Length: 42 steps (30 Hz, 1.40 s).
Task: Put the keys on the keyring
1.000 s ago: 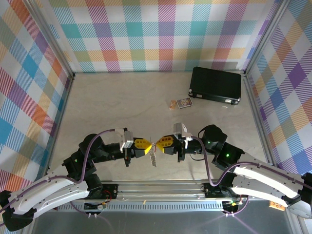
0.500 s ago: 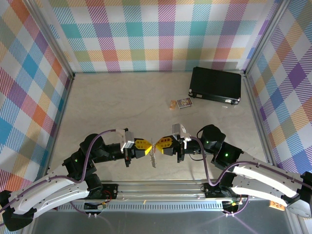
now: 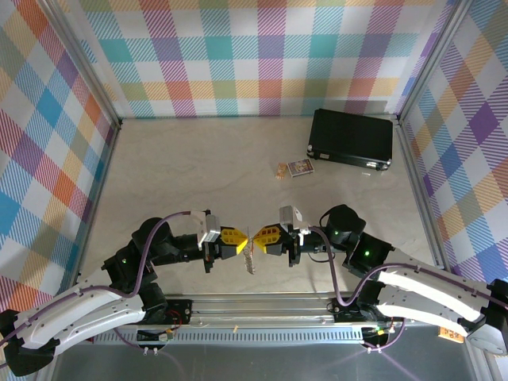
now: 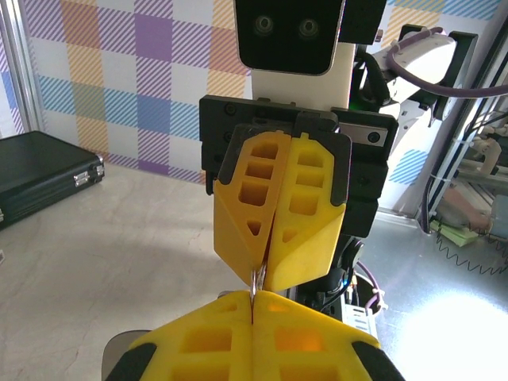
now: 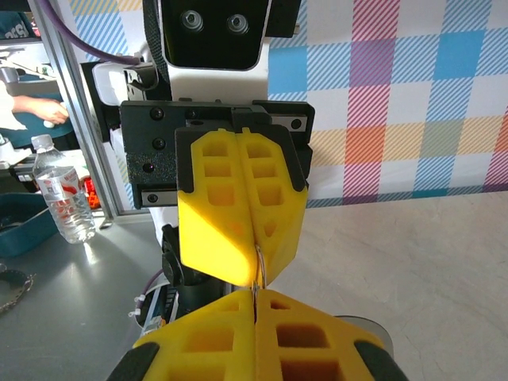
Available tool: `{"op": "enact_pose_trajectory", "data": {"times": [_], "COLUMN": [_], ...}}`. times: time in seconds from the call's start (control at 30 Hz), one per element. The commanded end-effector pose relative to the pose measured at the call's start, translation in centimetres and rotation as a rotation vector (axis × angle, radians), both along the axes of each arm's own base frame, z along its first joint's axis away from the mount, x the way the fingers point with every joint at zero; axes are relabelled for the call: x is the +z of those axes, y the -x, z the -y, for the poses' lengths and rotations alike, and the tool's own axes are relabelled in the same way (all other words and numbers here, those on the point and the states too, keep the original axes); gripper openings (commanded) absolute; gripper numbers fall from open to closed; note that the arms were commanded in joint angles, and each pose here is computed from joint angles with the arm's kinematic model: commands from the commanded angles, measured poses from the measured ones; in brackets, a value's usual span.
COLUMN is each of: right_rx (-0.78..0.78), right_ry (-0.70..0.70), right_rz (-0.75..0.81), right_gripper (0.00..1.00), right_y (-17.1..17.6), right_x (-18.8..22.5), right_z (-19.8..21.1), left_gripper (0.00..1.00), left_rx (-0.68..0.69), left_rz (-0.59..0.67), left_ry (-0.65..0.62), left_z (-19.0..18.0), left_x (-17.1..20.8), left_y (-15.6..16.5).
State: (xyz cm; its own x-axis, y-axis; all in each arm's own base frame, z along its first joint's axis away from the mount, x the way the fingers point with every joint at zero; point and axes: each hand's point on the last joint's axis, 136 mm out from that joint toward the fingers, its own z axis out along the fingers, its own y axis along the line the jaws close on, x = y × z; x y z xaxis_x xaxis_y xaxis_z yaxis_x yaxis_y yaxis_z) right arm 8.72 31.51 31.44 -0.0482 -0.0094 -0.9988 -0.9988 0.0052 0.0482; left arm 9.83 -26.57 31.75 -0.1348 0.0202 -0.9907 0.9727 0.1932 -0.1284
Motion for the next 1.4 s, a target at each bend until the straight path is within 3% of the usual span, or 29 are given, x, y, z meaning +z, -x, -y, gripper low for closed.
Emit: {"op": "enact_pose_trajectory", "data": {"times": [0.0, 0.77, 1.37], "right_rx": [0.060, 0.061, 0.073], "right_ry": [-0.036, -0.014, -0.024], "right_rz": [0.046, 0.078, 0.083], "right_gripper": [0.00, 0.00, 0.09], "right_y": [1.2, 1.4, 1.8], "right_x": [0.6, -0.4, -0.2], "right_z": [0.1, 0.5, 0.7], "left_gripper": [0.00, 0.00, 0.00], "left_rx": [-0.017, -0.011, 0.001], "left_rz": [0.042, 0.048, 0.049], "left_ry": [0.069, 0.106, 0.161], "left_z": [-0.2, -0.4, -0.4], "left_x": [3.0, 3.7, 4.1], "left_y": [0.6, 0.6, 0.3]}}
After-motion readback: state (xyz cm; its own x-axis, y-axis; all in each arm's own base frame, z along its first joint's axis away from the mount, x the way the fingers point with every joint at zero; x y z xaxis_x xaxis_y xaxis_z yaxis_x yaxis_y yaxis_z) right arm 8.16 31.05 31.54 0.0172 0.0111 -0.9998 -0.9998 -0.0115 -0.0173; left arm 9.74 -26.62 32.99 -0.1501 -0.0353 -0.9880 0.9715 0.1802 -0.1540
